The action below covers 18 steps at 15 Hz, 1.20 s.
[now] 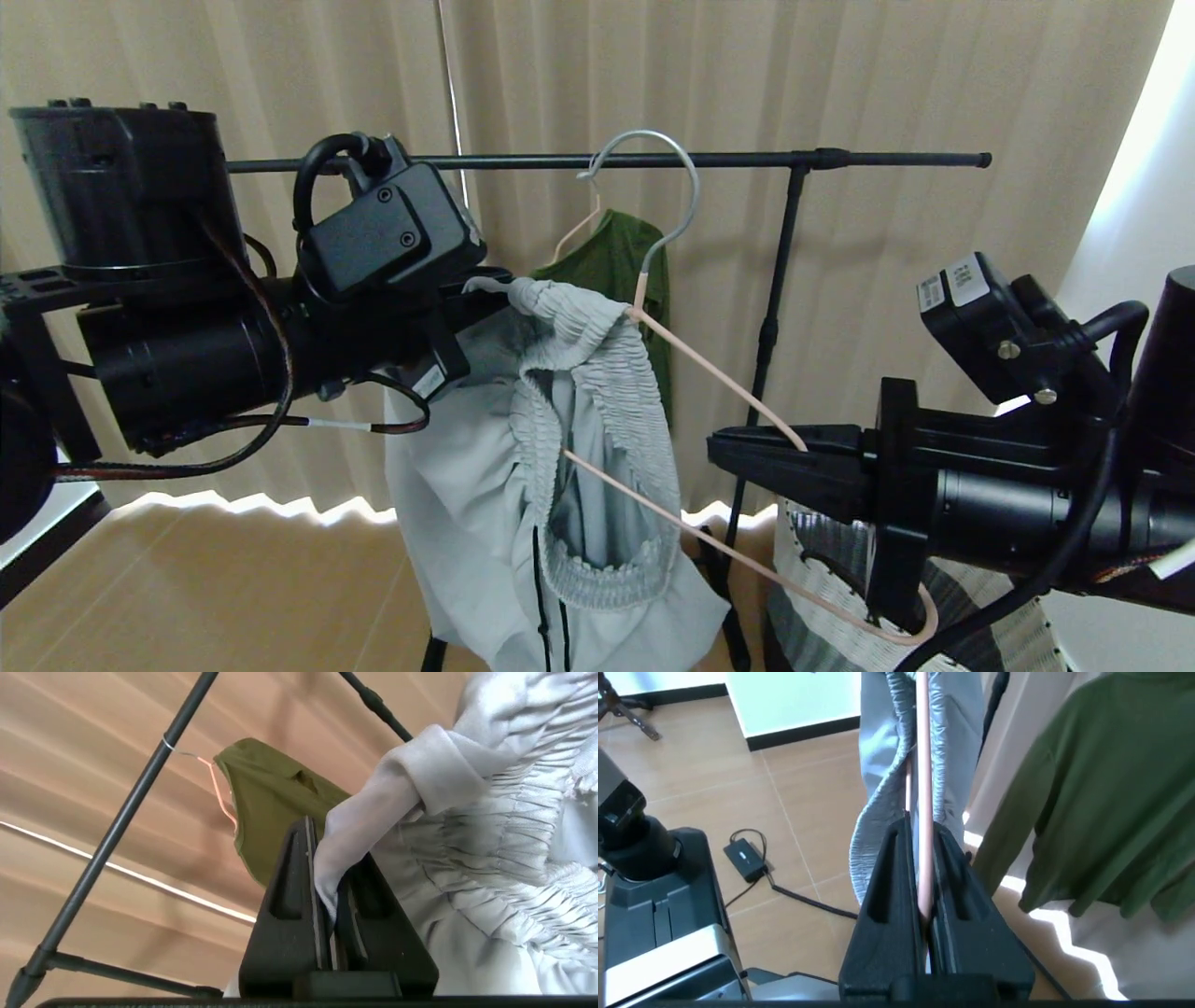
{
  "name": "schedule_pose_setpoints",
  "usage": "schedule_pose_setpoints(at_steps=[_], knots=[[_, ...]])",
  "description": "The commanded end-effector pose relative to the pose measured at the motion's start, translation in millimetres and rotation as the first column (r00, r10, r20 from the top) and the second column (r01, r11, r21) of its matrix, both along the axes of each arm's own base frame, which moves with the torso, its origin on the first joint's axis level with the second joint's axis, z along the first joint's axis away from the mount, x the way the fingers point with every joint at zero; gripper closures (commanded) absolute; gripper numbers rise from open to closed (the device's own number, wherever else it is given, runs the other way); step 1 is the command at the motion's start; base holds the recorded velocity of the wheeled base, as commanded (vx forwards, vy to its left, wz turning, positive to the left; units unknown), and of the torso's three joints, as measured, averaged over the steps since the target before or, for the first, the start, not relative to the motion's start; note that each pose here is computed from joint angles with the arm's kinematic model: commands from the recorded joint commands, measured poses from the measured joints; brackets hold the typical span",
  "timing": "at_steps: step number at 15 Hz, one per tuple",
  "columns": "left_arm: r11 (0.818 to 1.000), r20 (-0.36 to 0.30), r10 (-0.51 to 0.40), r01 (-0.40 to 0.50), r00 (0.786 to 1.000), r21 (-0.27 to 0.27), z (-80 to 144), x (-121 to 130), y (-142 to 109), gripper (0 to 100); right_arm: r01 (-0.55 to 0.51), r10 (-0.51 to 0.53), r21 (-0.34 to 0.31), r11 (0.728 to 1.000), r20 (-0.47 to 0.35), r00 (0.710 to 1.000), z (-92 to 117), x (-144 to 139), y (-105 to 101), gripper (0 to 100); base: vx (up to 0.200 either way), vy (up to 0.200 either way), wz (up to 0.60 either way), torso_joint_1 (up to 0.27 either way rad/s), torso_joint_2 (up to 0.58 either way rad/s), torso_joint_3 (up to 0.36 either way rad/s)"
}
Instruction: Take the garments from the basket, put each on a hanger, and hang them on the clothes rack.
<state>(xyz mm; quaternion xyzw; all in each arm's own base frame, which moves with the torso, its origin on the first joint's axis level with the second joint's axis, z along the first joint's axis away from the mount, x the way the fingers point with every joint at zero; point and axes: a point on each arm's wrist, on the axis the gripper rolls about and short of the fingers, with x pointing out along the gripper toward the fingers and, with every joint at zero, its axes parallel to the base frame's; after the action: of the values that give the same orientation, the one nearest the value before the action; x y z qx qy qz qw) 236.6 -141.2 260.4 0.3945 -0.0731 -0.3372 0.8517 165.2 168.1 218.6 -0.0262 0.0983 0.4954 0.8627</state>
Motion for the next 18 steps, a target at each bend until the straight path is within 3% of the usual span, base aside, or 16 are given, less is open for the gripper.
schedule_pose_setpoints(at_steps=[1,4,5,9,10,11,13,15,18], knots=[[1.0,-0.003,-0.001,0.001,1.0,-0.001,-1,-2,1,100,0.005,-0.005,0.003,1.0,0.004,1.0,1,0,-1,100,0.0,0.0,0.0,0.0,0.0,0.0],[1.0,0.01,0.003,-0.003,1.0,-0.014,0,-3,2,100,0.027,-0.027,0.003,1.0,0.002,1.0,2,2,-6,100,0.0,0.0,0.0,0.0,0.0,0.0],[1.0,0.008,0.003,-0.003,1.0,-0.014,-1,-3,2,100,0.029,-0.029,0.002,1.0,0.002,1.0,2,2,-6,0,0.0,0.0,0.0,0.0,0.0,0.0],[0.999,-0.004,0.049,-0.049,0.999,0.0,-6,-4,5,100,0.074,-0.074,0.008,0.997,0.012,0.997,3,9,-13,0,0.0,0.0,0.0,0.0,0.0,0.0],[0.987,-0.01,0.162,-0.162,0.987,0.013,-10,-4,15,100,0.108,-0.108,0.01,0.994,0.014,0.994,3,12,-19,0,0.0,0.0,0.0,0.0,0.0,0.0],[0.98,-0.023,0.199,-0.199,0.98,0.018,-14,-4,17,100,0.129,-0.129,0.006,0.992,0.012,0.992,2,14,-24,0,0.0,0.0,0.0,0.0,0.0,0.0],[0.948,-0.03,0.319,-0.319,0.947,0.013,-15,-9,24,100,0.177,-0.177,-0.008,0.984,0.005,0.984,-3,17,-30,0,0.0,0.0,0.0,0.0,0.0,0.0],[0.893,-0.045,0.45,-0.451,0.892,0.005,-18,-12,29,100,0.251,-0.252,-0.048,0.967,-0.002,0.968,-13,14,-34,0,0.0,0.0,0.0,0.0,0.0,0.0],[0.866,-0.091,0.491,-0.497,0.866,-0.057,-17,-10,28,100,0.26,-0.265,-0.094,0.961,-0.039,0.964,-29,10,-35,0,0.0,0.0,0.0,0.0,0.0,0.0]])
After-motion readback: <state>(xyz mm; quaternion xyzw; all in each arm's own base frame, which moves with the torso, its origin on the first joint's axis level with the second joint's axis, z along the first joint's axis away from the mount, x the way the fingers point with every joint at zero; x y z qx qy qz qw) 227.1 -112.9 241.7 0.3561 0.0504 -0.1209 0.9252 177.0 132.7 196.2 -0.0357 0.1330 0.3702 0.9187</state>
